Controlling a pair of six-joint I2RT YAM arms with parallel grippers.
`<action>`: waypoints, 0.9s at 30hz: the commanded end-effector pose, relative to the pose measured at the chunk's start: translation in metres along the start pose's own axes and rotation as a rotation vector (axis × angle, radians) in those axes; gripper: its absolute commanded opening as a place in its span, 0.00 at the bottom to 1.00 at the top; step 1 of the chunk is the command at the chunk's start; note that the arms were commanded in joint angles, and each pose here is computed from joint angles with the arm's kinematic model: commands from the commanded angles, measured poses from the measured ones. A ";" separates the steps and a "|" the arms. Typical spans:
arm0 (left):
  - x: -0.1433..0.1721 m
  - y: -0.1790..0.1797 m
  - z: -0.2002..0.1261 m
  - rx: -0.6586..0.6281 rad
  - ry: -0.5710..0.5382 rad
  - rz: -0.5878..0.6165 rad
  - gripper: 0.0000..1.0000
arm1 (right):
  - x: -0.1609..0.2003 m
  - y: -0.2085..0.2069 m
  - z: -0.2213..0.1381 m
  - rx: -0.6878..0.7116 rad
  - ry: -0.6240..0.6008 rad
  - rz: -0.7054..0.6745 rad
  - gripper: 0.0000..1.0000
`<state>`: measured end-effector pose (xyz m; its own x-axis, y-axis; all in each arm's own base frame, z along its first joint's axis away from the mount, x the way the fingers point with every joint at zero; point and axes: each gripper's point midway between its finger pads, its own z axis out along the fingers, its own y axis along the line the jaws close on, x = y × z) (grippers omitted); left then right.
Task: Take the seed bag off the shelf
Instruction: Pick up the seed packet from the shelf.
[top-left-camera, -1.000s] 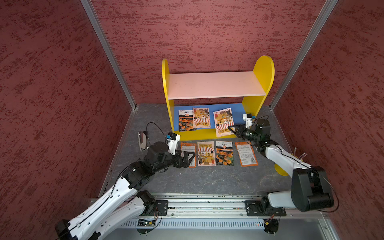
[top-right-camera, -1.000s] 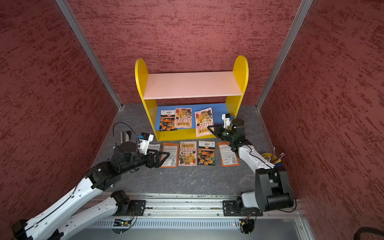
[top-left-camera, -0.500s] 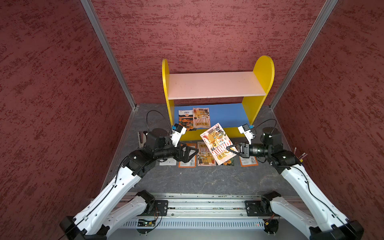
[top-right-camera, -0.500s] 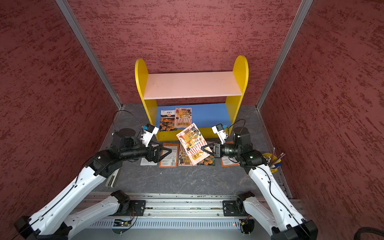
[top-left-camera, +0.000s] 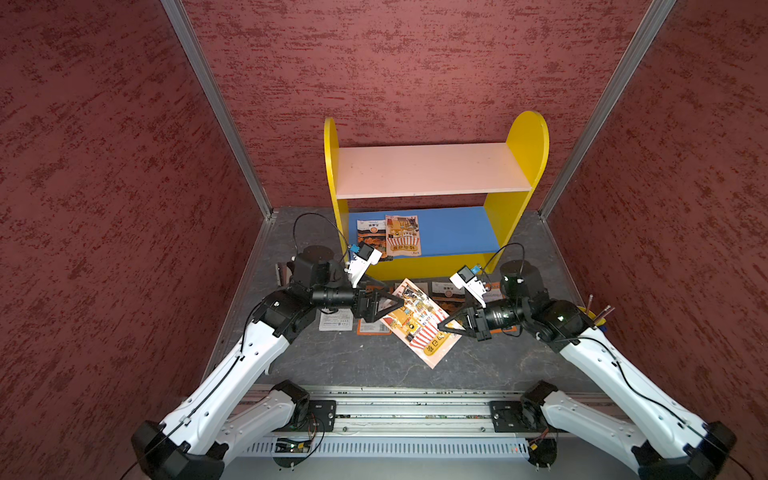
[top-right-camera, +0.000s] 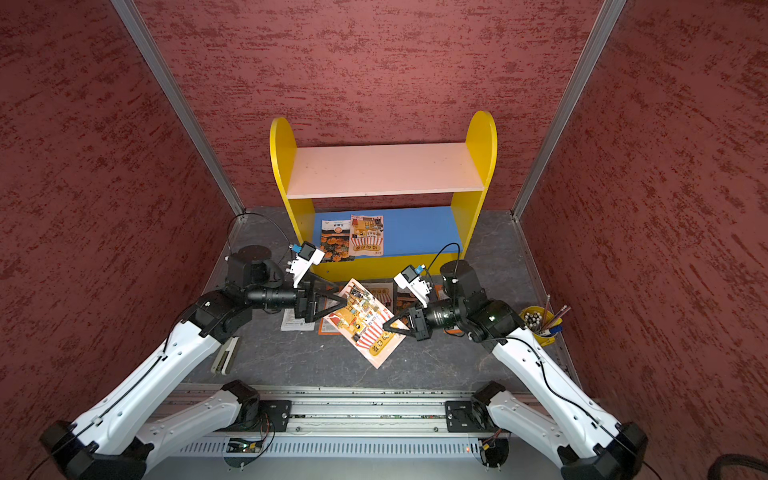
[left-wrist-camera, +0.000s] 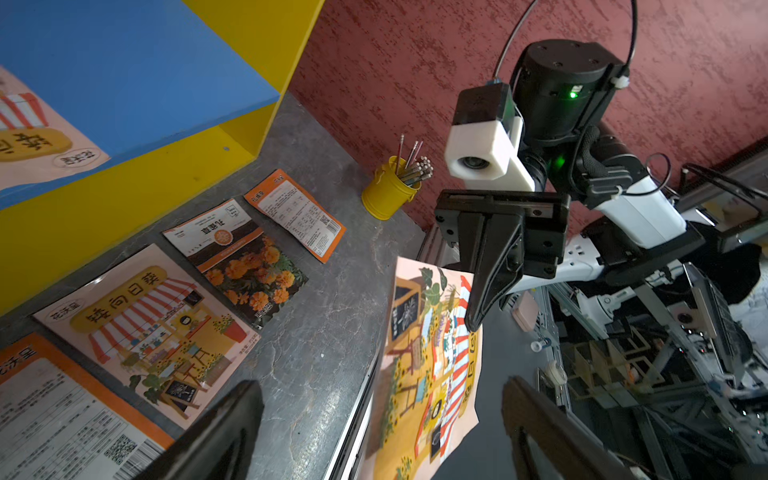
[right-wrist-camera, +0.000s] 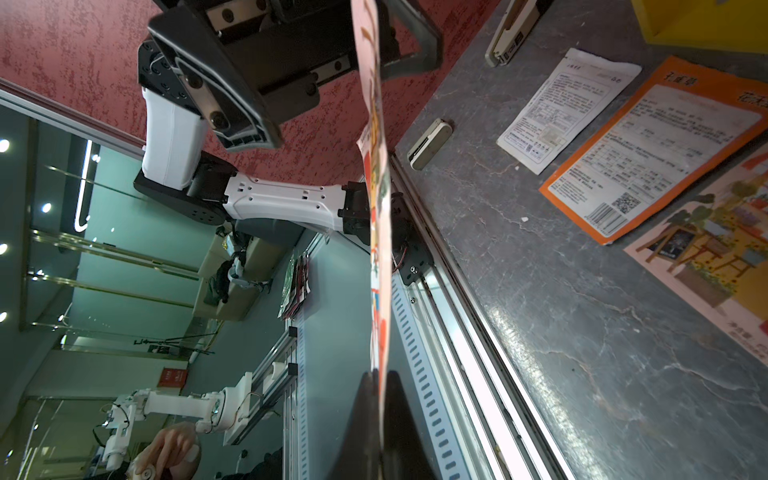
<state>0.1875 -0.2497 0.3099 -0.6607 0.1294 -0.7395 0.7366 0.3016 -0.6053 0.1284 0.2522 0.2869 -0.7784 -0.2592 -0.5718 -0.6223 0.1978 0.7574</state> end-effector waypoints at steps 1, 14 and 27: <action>0.000 -0.016 0.001 0.118 0.018 0.003 0.83 | -0.017 0.015 -0.004 -0.009 -0.043 -0.082 0.00; 0.005 -0.020 0.006 0.182 0.035 -0.071 0.01 | -0.028 0.011 -0.001 0.014 -0.063 -0.089 0.16; -0.018 -0.003 -0.032 0.073 -0.320 -0.170 0.00 | -0.065 -0.008 -0.014 0.109 -0.368 -0.053 0.71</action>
<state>0.1812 -0.2282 0.3124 -0.7375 -0.0832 -0.6702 0.6355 0.2502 -0.7304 0.1658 0.2536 0.3097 -0.7346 -0.0527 -0.6764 -0.6598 0.2876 0.6942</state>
